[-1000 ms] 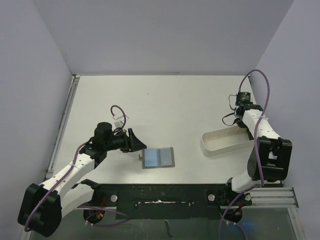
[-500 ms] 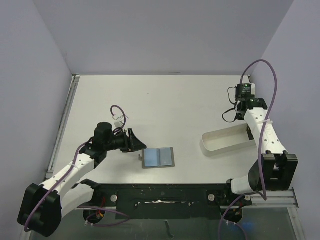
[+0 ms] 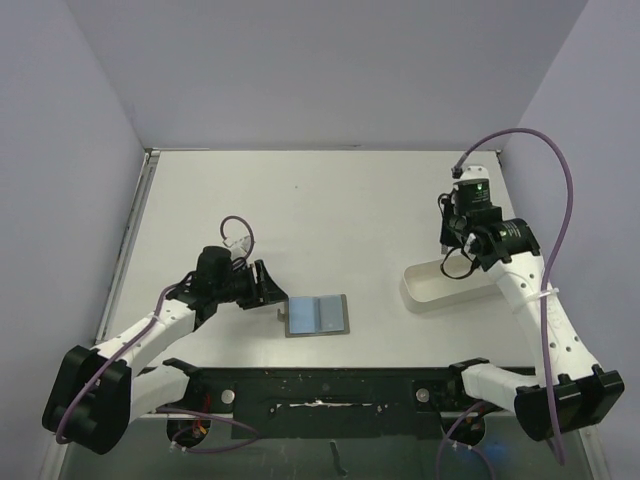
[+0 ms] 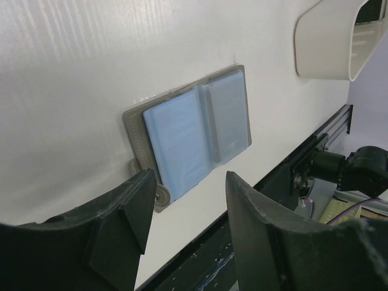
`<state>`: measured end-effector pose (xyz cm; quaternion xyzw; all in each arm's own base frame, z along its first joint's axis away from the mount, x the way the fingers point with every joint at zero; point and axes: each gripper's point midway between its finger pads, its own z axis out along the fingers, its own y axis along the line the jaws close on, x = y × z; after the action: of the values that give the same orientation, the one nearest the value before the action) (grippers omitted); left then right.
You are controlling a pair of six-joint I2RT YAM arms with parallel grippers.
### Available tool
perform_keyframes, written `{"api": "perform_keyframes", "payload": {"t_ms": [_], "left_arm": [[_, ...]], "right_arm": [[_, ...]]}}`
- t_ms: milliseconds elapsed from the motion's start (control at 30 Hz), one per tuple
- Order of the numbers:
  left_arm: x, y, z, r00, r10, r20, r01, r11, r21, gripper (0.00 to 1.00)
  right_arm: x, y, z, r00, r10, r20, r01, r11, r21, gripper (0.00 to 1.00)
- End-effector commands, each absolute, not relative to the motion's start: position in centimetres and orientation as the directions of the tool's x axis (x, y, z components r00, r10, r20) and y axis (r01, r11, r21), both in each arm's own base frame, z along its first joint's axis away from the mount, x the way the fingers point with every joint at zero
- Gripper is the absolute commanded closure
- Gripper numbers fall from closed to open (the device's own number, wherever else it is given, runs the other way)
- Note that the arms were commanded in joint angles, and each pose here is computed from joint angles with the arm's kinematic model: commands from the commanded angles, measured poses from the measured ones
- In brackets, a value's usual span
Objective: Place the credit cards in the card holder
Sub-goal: Pick up the credit card from the storage box, then insert the credit card into the card holder.
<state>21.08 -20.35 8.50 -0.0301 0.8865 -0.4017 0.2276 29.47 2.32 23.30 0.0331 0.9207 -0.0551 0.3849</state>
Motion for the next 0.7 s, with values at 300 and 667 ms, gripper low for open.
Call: {"api": "perform_keyframes", "payload": {"t_ms": [300,667], "left_arm": [[22.8,-19.8,7.6,-0.861,-0.325,-0.390,0.055,0.704,-0.708,0.50],[22.3,-20.8,6.0,-0.883,-0.290,-0.368,0.036,0.741,-0.670,0.50]], "right_arm": [[28.0,15.8,22.6,-0.672,0.127,-0.729,-0.181,0.927,0.328,1.00],[24.2,25.7,19.2,-0.745,0.188,-0.640,-0.272,0.791,0.548,1.00]]}}
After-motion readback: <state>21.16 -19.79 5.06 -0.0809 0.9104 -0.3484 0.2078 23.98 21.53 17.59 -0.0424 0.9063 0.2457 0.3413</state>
